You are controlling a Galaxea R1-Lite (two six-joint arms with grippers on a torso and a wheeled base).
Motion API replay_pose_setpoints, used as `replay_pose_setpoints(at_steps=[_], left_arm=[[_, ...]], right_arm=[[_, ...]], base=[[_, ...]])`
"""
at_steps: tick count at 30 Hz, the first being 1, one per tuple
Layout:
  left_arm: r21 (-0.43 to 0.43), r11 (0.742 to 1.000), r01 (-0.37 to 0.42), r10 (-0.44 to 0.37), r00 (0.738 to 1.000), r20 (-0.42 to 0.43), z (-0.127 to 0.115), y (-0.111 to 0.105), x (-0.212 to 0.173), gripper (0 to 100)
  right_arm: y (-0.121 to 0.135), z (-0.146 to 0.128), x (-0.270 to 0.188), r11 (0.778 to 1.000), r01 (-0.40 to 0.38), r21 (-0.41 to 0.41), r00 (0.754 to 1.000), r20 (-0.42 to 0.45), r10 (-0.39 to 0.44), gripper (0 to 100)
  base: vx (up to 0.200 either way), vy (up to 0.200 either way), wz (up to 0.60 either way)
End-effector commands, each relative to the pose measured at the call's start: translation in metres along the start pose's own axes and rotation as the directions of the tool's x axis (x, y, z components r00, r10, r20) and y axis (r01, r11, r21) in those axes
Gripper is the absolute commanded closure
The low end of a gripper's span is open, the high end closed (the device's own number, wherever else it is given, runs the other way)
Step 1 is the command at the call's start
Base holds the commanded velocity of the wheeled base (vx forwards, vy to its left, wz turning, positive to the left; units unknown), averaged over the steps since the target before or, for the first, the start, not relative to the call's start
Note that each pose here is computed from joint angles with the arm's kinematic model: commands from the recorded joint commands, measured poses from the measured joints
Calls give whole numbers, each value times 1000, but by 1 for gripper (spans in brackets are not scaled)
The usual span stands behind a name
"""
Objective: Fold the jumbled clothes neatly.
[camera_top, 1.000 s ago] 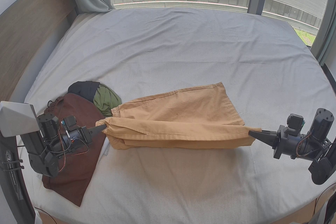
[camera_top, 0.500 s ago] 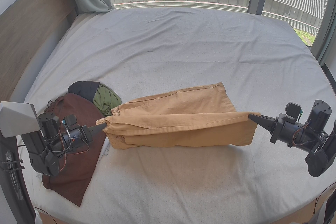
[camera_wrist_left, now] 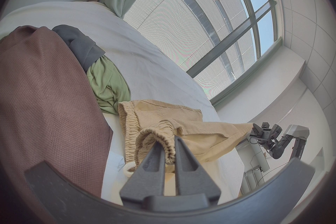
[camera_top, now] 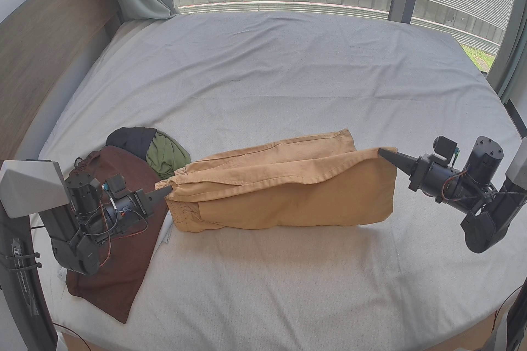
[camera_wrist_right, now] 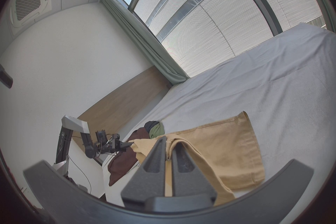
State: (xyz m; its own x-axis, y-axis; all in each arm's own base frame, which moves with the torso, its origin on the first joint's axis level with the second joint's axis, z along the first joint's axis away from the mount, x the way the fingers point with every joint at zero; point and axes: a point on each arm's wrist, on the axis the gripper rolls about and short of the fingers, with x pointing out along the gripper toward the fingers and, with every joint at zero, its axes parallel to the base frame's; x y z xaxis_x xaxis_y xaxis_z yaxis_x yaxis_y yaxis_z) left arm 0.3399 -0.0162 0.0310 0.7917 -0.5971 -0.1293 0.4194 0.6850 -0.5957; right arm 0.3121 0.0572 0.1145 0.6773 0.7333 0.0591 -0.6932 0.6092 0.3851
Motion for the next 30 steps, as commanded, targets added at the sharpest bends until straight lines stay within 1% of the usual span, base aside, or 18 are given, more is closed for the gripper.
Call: replay_pose_setpoints(at_steps=[1,4,5,8,12,15,17,24,26,27,30], left_arm=[[3,1000,4,-4,1000,4,-1,-4,6,100],[-18,1000,-3,3,1000,28,3,-5,9,100],[-39,999,-7,9,999,48,6,-6,12,100],[-54,998,-18,22,997,70,7,-7,17,100],[-53,998,-24,28,997,74,5,-7,22,100],[-51,998,-23,27,996,81,6,-6,24,100],[-55,998,-21,25,996,81,5,-4,26,100],[-59,996,-62,69,991,117,2,1,39,100],[-59,996,-62,69,991,117,2,1,39,100],[-68,996,-65,73,990,122,2,4,42,100],[-85,995,-55,65,990,128,4,3,44,100]], right_arm=[[-12,3,14,1000,-6,10,1000,21,5,100],[-20,3,21,1000,-6,16,1000,28,5,100],[-26,1,26,1000,-4,16,1000,28,4,100],[-38,-3,32,1000,6,18,1000,29,-6,100],[-49,-2,43,1000,-3,8,999,49,3,100],[-52,6,49,1000,-17,9,997,74,16,100],[-55,6,53,1000,-14,19,998,68,13,100],[-72,15,61,999,18,36,998,62,-20,100],[-72,15,61,999,18,36,998,62,-20,100],[-77,18,66,999,18,28,997,72,-20,100],[-83,19,72,1000,18,26,997,75,-20,100]], base=[[0,0,0],[0,0,0],[0,0,0],[0,0,0],[0,0,0],[0,0,0],[0,0,0],[0,0,0],[0,0,0],[0,0,0],[0,0,0]])
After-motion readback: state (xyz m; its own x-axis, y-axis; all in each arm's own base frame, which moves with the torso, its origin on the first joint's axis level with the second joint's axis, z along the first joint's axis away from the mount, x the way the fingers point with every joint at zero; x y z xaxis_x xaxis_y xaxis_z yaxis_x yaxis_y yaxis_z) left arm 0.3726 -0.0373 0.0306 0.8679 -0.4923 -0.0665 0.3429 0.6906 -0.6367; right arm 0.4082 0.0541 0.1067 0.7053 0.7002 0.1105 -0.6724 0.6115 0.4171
